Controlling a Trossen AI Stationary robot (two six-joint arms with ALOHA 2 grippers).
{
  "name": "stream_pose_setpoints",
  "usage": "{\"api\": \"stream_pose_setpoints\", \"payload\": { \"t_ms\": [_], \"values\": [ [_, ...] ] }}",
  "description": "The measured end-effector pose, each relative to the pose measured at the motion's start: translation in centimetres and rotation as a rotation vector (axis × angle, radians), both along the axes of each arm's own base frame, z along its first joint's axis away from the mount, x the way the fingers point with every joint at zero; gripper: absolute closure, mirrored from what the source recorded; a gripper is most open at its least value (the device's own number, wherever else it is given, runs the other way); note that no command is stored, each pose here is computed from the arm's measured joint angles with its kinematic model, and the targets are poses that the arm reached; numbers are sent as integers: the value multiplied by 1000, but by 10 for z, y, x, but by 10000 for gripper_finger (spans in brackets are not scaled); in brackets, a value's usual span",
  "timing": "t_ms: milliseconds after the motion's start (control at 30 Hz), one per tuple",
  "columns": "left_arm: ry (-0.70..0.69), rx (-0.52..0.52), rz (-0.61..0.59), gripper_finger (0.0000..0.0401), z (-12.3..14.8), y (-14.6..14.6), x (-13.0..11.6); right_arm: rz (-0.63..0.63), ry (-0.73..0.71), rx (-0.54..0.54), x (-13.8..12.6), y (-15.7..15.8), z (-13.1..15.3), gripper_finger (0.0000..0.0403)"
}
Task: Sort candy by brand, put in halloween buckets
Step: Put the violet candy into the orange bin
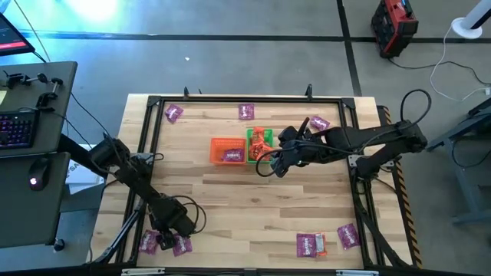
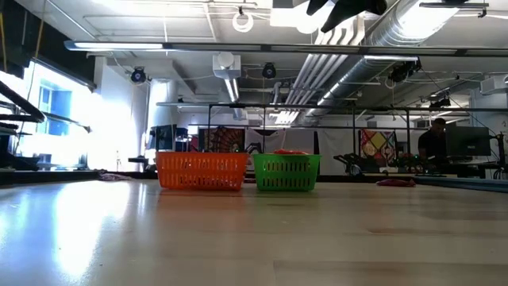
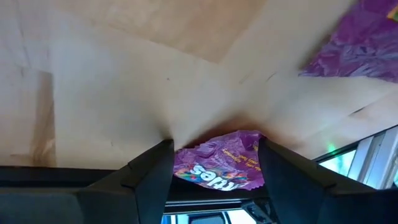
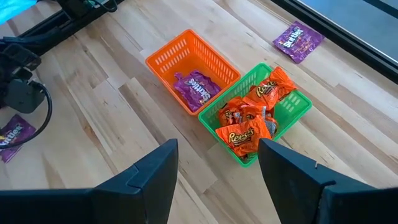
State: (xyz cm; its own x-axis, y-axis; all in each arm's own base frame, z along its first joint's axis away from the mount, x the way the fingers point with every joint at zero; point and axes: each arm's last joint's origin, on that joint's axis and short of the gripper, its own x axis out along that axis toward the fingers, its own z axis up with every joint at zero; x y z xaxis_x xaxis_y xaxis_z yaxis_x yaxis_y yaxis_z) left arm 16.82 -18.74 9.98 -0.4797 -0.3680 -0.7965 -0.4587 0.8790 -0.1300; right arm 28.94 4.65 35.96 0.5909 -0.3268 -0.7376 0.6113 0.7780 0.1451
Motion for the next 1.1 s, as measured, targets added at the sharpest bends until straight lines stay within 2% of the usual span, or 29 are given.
{"api": "stream_pose_setpoints", "payload": {
  "t_ms": [133,300,367,533,633,767,833,967,1100],
  "values": [
    [-7,-3,-44,232,-1,0,-4,2,2,-2,0,0,0,187],
    [-33,-28,-100,362,1,2,-5,3,10,-3,-1,0,-1,187],
    [-56,-39,-115,389,4,4,-4,3,11,-3,-1,0,-1,187],
    [-177,-35,-135,398,20,18,4,3,16,-4,-1,0,-1,187],
    [-264,-72,-98,399,40,30,12,3,17,-4,-1,0,-1,187],
    [-456,-155,-36,400,81,54,30,3,17,-4,-1,0,-1,187],
    [-579,-149,5,401,106,72,37,0,15,-1,-1,0,-1,187],
    [-863,-17,102,401,156,114,47,-7,12,4,-1,0,-1,187],
    [-1138,258,120,401,190,151,54,-21,4,15,-1,0,-1,187]
  ]
}}
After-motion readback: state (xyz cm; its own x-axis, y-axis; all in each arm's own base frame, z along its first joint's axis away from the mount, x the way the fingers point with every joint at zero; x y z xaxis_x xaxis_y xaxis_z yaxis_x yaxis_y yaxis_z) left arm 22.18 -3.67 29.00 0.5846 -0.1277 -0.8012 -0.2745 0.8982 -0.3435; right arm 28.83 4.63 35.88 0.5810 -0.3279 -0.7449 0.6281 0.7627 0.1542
